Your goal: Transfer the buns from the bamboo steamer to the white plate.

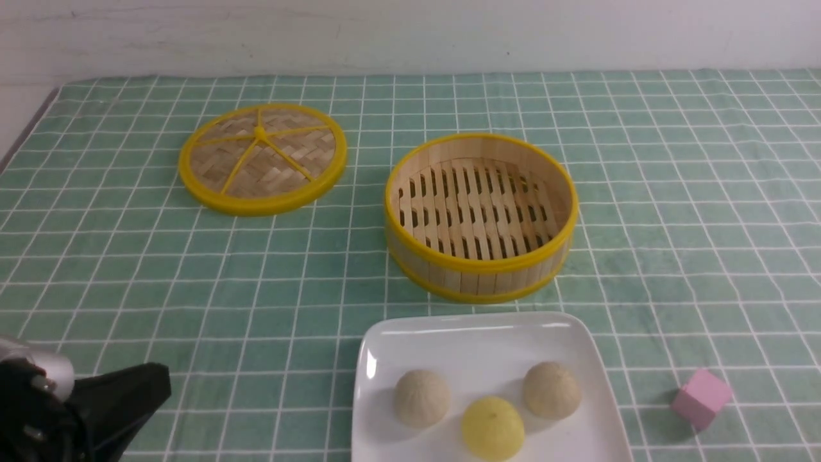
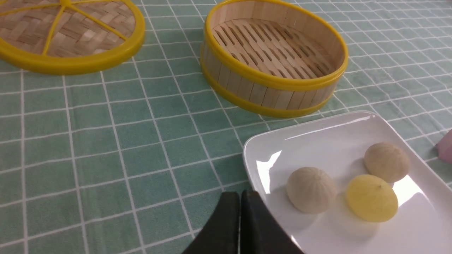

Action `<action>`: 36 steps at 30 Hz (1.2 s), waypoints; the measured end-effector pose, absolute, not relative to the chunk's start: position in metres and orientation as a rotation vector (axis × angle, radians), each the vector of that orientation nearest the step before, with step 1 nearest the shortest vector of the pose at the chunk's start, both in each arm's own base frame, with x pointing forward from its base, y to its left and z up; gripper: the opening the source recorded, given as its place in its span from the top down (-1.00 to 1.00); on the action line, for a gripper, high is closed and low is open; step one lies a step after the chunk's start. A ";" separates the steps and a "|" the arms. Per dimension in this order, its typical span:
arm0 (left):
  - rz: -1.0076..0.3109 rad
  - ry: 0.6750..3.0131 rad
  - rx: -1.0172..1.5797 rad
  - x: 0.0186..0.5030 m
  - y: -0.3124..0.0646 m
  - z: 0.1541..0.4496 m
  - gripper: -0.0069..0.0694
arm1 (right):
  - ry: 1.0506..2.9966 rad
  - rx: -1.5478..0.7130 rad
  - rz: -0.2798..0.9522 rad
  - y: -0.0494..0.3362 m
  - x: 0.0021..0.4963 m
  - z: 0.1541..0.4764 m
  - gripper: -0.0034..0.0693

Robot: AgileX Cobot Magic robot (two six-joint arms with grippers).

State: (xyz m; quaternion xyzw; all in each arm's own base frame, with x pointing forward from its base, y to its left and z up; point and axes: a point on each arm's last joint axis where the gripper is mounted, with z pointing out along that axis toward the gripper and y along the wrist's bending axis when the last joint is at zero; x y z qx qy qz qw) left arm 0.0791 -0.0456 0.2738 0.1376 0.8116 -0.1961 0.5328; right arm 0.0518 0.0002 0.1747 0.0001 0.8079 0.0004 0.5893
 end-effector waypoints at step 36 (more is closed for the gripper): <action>-0.059 1.854 -0.183 0.053 0.006 0.172 0.70 | 1.881 0.000 0.001 0.000 0.052 0.175 0.63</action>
